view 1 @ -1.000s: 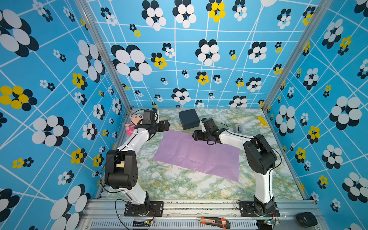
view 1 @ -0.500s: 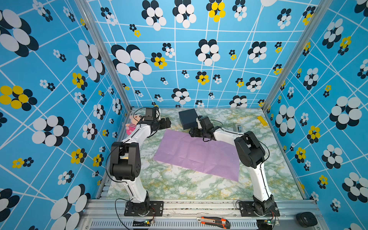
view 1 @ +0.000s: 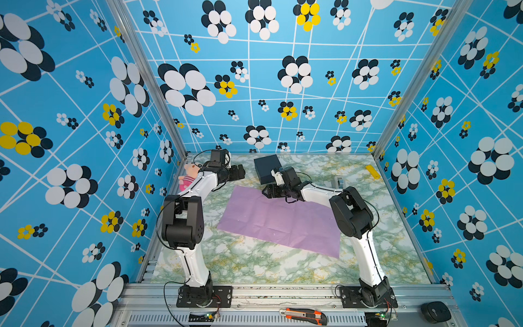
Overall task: Wrap a gift box in wrapping paper
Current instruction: Smooth out the wrapping paper at the center of the table.
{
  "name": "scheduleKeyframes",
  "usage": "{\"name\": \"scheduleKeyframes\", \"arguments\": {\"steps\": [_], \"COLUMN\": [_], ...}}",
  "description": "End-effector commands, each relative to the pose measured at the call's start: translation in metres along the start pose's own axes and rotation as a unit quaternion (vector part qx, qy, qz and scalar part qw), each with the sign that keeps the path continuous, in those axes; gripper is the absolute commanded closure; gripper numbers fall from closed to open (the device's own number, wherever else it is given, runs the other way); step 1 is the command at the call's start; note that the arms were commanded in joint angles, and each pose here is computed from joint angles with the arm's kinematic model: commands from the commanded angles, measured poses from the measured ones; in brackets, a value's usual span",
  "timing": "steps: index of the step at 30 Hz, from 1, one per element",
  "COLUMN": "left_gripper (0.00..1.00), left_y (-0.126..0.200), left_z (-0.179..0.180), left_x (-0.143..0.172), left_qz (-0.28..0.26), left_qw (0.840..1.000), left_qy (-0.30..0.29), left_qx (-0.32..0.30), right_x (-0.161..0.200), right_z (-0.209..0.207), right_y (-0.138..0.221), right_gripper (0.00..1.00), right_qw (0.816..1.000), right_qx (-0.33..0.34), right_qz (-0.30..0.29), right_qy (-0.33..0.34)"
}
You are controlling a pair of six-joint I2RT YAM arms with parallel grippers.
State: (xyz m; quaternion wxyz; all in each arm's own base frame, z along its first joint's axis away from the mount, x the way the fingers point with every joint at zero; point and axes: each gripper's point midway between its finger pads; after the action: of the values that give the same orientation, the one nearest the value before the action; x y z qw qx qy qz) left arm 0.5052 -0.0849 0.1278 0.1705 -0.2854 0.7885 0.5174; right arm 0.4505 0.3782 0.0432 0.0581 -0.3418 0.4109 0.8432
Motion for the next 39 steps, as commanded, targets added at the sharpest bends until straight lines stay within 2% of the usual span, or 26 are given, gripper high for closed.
{"name": "scheduleKeyframes", "arguments": {"steps": [1, 4, 9, 13, 15, 19, 23, 27, 32, 34, 37, 39], "left_gripper": [0.05, 0.06, 0.13, 0.14, 0.14, 0.14, 0.14, 0.14, 0.14, 0.14, 0.14, 0.14], "left_y": [-0.010, -0.019, -0.037, -0.043, -0.042, -0.037, -0.031, -0.027, -0.020, -0.014, -0.004, 0.004], "left_z": [-0.009, -0.016, -0.024, -0.021, -0.017, -0.008, 0.004, 0.011, 0.014, 0.016, 0.019, 0.021], "left_x": [0.008, 0.018, 0.031, 0.054, 0.070, 0.095, 0.110, 0.117, 0.124, 0.127, 0.132, 0.133], "left_qz": [0.019, 0.033, 0.073, 0.103, 0.115, 0.133, 0.137, 0.137, 0.141, 0.139, 0.140, 0.135], "left_qw": [1.000, 0.999, 0.997, 0.994, 0.993, 0.990, 0.989, 0.989, 0.988, 0.988, 0.988, 0.988], "left_qy": [-0.012, -0.015, 0.011, 0.031, 0.035, 0.041, 0.042, 0.042, 0.047, 0.046, 0.051, 0.049], "left_qx": [0.006, 0.013, 0.023, 0.015, 0.010, -0.006, -0.022, -0.035, -0.038, -0.042, -0.045, -0.050], "right_x": [0.046, 0.046, -0.009, -0.017, 0.003, 0.048, 0.095, 0.140, 0.190, 0.195, 0.177, 0.167], "right_z": [0.023, 0.036, 0.044, -0.001, -0.033, -0.079, -0.117, -0.133, -0.135, -0.133, -0.116, -0.095], "right_y": [-0.005, -0.001, 0.060, 0.118, 0.145, 0.189, 0.234, 0.272, 0.289, 0.287, 0.284, 0.286], "right_gripper": [0.19, 0.20, 0.15, 0.14, 0.14, 0.14, 0.13, 0.12, 0.11, 0.11, 0.14, 0.14], "right_qw": [0.997, 0.996, 0.999, 0.994, 0.987, 0.969, 0.940, 0.910, 0.886, 0.887, 0.912, 0.929], "right_qx": [-0.042, -0.050, -0.021, 0.045, 0.077, 0.132, 0.214, 0.259, 0.299, 0.294, 0.255, 0.252], "right_qz": [0.066, 0.067, -0.029, -0.078, -0.077, -0.070, -0.051, -0.031, 0.019, 0.025, 0.014, 0.024], "right_qy": [0.016, 0.027, 0.026, -0.063, -0.121, -0.197, -0.260, -0.323, -0.354, -0.355, -0.322, -0.271]}}
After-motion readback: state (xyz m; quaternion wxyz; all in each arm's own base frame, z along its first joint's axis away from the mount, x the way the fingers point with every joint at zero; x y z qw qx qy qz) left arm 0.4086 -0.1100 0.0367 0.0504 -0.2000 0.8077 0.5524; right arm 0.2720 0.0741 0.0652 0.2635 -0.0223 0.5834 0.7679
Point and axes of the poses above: each gripper's point midway between its finger pads, its own y axis back along the fingers, its own z axis along the line the jaws close on, x = y × z, and after that the axes turned 5 degrees about y, right-handed
